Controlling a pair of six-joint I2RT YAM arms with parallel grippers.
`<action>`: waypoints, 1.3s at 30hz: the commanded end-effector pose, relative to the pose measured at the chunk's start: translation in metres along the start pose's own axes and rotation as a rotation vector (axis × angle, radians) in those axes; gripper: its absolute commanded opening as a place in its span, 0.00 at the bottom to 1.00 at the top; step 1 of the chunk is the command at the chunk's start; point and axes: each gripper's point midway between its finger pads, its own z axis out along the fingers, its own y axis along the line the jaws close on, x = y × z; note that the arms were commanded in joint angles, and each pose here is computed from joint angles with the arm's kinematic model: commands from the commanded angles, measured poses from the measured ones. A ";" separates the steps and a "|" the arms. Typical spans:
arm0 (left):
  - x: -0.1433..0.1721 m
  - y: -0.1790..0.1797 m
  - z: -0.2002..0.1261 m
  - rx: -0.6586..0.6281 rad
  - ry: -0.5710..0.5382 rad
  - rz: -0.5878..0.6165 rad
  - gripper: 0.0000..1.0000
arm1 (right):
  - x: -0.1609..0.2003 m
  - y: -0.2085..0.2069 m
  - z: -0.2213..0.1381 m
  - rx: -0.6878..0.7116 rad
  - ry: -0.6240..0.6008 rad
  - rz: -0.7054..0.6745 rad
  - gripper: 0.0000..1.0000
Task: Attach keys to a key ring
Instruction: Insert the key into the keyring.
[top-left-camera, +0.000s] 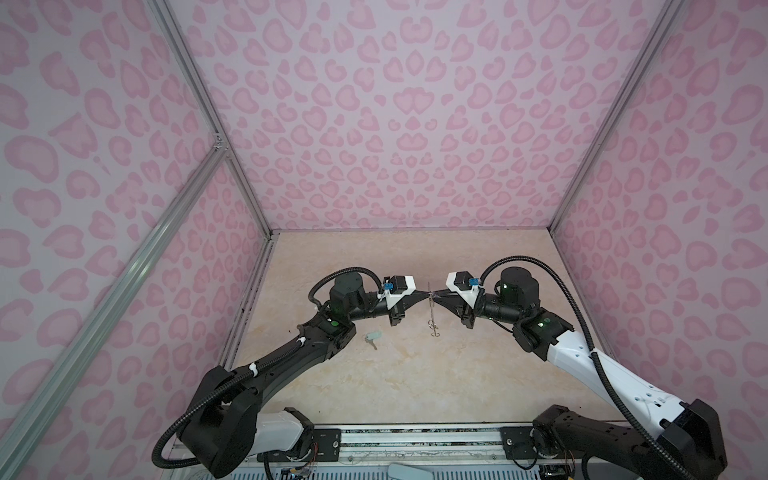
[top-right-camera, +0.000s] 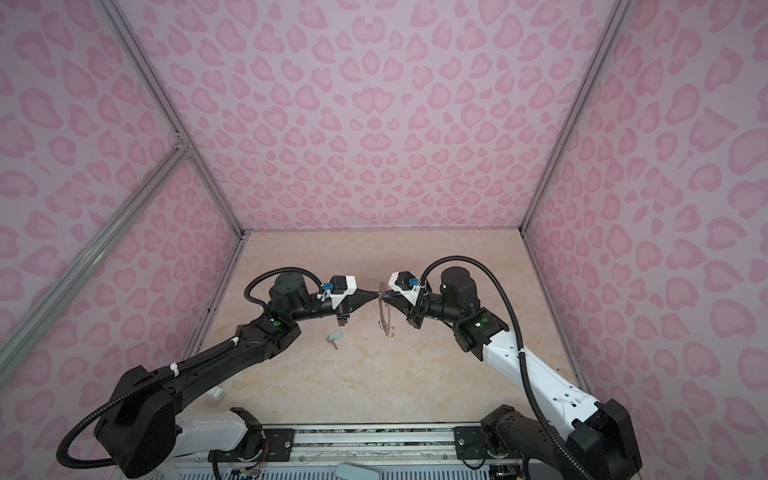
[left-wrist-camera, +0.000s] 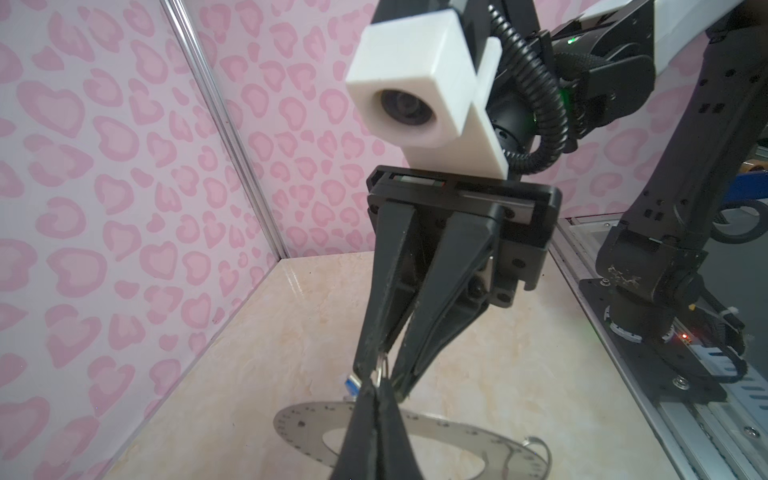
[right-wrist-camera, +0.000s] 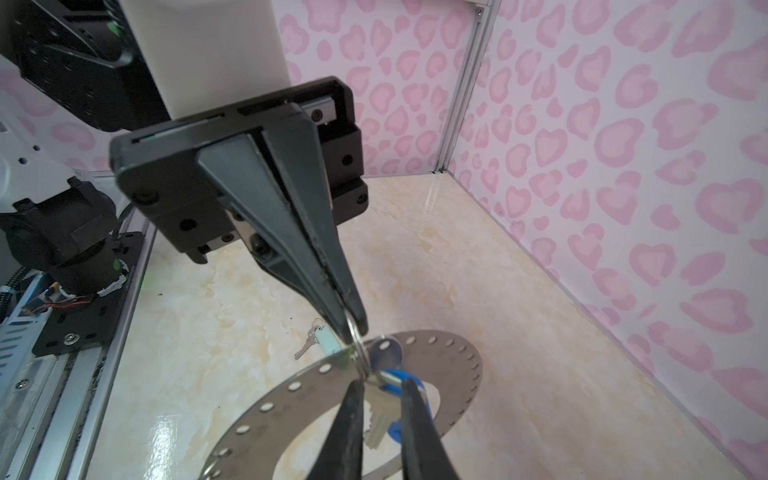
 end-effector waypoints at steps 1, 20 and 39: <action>-0.010 -0.002 -0.002 0.011 -0.023 0.033 0.03 | -0.010 0.004 0.003 -0.028 -0.038 -0.008 0.17; -0.008 -0.002 -0.004 0.009 -0.004 0.052 0.03 | -0.011 0.001 0.001 -0.020 -0.051 0.016 0.18; -0.007 -0.001 -0.001 0.020 0.001 0.051 0.03 | -0.014 0.001 0.000 -0.036 -0.070 0.026 0.07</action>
